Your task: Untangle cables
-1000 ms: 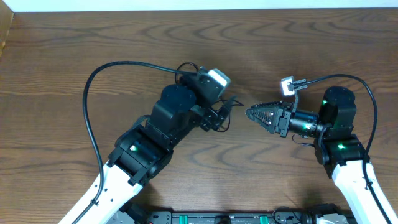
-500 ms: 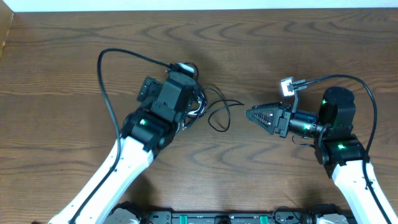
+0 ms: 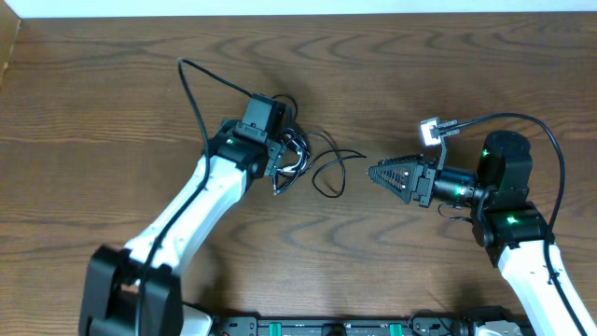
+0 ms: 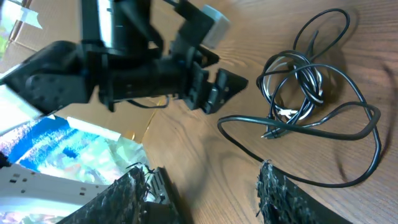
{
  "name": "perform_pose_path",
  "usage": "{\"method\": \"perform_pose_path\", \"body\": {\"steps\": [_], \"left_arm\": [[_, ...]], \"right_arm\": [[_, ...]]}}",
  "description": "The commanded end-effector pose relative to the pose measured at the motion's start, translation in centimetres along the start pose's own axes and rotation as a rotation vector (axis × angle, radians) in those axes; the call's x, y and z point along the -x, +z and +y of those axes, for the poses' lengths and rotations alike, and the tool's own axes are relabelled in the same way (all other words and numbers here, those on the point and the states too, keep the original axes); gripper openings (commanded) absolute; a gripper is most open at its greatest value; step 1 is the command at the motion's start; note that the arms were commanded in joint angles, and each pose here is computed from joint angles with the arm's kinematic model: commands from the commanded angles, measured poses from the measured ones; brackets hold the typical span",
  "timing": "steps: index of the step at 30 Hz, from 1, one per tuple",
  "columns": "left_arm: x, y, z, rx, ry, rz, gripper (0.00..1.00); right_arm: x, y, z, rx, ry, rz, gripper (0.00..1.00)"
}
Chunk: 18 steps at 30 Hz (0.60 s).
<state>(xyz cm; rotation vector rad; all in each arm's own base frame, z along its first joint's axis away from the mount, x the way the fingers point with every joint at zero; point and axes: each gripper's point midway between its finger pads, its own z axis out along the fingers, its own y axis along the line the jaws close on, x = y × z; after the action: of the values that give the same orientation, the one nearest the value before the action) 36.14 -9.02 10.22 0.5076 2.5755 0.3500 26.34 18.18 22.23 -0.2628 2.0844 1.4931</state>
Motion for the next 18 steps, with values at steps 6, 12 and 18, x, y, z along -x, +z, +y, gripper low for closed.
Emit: {"method": "perform_pose_path", "body": {"steps": [6, 12, 18], "left_arm": [[-1.0, 2.5, -3.1, -0.143, 0.071, 0.057, 0.85], [-1.1, 4.7, -3.3, -0.139, 0.063, 0.076, 0.85], [-1.7, 6.2, -3.6, -0.142, 0.06, 0.101, 0.85]], "right_arm": [[0.4, -0.1, 0.2, -0.003, -0.019, -0.008, 0.56], [0.4, -0.1, 0.2, -0.003, -0.019, -0.008, 0.57], [0.3, -0.1, 0.1, -0.005, -0.013, -0.005, 0.57]]}}
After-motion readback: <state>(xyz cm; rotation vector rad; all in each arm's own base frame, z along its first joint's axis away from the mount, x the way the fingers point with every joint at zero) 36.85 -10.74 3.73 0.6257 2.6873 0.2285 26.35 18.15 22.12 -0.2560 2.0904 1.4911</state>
